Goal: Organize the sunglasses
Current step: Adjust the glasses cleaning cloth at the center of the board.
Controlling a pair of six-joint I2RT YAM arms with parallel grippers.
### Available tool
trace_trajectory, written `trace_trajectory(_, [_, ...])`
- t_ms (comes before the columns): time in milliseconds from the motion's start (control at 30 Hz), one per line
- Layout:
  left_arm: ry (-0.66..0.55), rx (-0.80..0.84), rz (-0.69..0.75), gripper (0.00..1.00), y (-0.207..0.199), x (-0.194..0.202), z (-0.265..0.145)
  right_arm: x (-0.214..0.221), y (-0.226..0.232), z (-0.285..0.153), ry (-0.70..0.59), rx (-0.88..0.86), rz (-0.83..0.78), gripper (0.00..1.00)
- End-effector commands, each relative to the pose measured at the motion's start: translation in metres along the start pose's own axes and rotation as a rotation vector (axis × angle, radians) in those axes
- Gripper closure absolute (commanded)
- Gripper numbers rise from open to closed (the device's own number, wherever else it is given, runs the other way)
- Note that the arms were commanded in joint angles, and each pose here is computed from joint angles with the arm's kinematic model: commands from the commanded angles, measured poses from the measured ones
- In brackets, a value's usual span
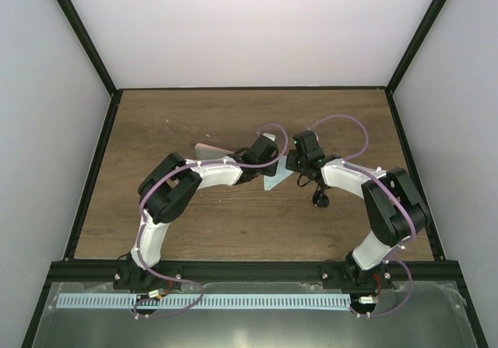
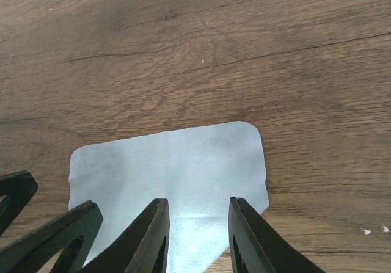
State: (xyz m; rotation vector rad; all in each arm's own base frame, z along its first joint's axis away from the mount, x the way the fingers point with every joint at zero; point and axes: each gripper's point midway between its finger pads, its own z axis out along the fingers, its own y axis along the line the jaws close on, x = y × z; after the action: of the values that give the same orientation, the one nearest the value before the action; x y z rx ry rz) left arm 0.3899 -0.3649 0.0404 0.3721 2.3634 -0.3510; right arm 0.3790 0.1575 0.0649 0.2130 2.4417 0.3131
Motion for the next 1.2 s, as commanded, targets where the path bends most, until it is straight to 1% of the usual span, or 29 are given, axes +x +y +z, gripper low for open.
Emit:
trace_trajectory(0, [-0.018, -0.024, 0.026, 0.39, 0.001, -0.009, 0.005, -0.012, 0.005, -0.003, -0.026, -0.011, 0.012, 0.71])
trace_trajectory(100, [-0.005, -0.033, 0.04, 0.41, 0.002, -0.006, 0.01, -0.012, 0.004, -0.003, -0.027, -0.005, 0.013, 0.71])
trace_trajectory(333, [0.02, -0.08, 0.048, 0.41, 0.016, 0.001, 0.022, -0.014, 0.001, -0.005, -0.041, 0.008, 0.016, 0.71])
trace_trajectory(600, [0.062, -0.033, -0.005, 0.45, 0.025, 0.007, 0.033, -0.017, 0.0, -0.012, -0.068, 0.002, 0.028, 0.72])
trace_trajectory(767, [0.071, -0.023, -0.008, 0.49, 0.026, 0.008, 0.035, -0.017, 0.0, -0.013, -0.067, 0.0, 0.028, 0.72])
trace_trajectory(900, [0.08, -0.01, 0.0, 0.5, 0.023, 0.009, 0.036, -0.017, 0.0, -0.012, -0.065, 0.002, 0.026, 0.72])
trace_trajectory(967, [0.092, -0.003, 0.006, 0.52, 0.021, 0.011, 0.038, -0.017, 0.0, -0.011, -0.064, 0.005, 0.026, 0.72])
trace_trajectory(1033, [0.101, 0.008, 0.007, 0.58, 0.019, 0.012, 0.04, -0.016, -0.001, -0.011, -0.063, 0.006, 0.026, 0.72])
trace_trajectory(1167, [0.103, 0.008, 0.02, 0.59, 0.016, 0.013, 0.04, -0.017, -0.002, -0.012, -0.066, 0.009, 0.026, 0.72])
